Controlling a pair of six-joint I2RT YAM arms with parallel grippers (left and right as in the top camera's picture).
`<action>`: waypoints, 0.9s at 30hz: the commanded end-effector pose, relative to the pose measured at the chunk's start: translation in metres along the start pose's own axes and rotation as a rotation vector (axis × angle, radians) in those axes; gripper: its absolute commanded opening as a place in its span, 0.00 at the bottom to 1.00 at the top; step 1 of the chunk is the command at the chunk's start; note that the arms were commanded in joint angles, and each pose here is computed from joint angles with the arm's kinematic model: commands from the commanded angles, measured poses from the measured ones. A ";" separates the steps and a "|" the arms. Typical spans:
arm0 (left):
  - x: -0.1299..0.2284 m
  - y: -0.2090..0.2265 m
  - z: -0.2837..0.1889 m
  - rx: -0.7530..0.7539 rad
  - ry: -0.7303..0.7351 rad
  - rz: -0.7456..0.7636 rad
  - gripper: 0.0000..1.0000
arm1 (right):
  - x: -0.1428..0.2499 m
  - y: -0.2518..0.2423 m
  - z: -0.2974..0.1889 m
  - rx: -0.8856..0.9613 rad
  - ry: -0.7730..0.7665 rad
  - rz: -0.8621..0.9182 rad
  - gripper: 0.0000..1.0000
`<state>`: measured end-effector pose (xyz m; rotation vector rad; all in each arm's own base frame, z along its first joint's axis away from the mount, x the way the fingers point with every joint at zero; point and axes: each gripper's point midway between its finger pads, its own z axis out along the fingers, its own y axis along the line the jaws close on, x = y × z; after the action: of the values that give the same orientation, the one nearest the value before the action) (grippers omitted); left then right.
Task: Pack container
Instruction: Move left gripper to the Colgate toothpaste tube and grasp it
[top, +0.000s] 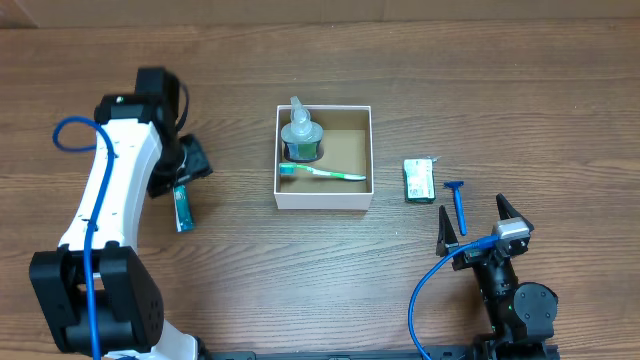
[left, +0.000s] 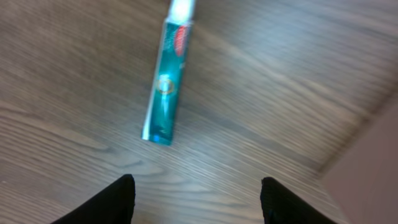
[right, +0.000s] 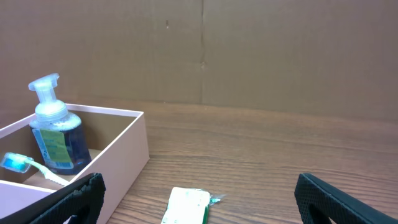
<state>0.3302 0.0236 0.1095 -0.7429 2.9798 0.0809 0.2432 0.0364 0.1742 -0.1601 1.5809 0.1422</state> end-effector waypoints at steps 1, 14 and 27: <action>0.006 0.027 0.041 0.029 0.032 -0.076 0.66 | 0.002 0.002 0.000 -0.006 -0.003 -0.005 1.00; -0.031 0.020 0.081 0.180 -0.168 0.005 0.71 | 0.002 0.002 0.000 -0.006 -0.003 -0.005 1.00; -0.039 0.015 0.096 0.201 -0.257 0.031 0.54 | 0.002 0.002 0.000 -0.006 -0.003 -0.005 1.00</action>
<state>0.3645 0.0667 0.0179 -0.6541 2.7040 -0.1007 0.2433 0.0364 0.1739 -0.1601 1.5816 0.1417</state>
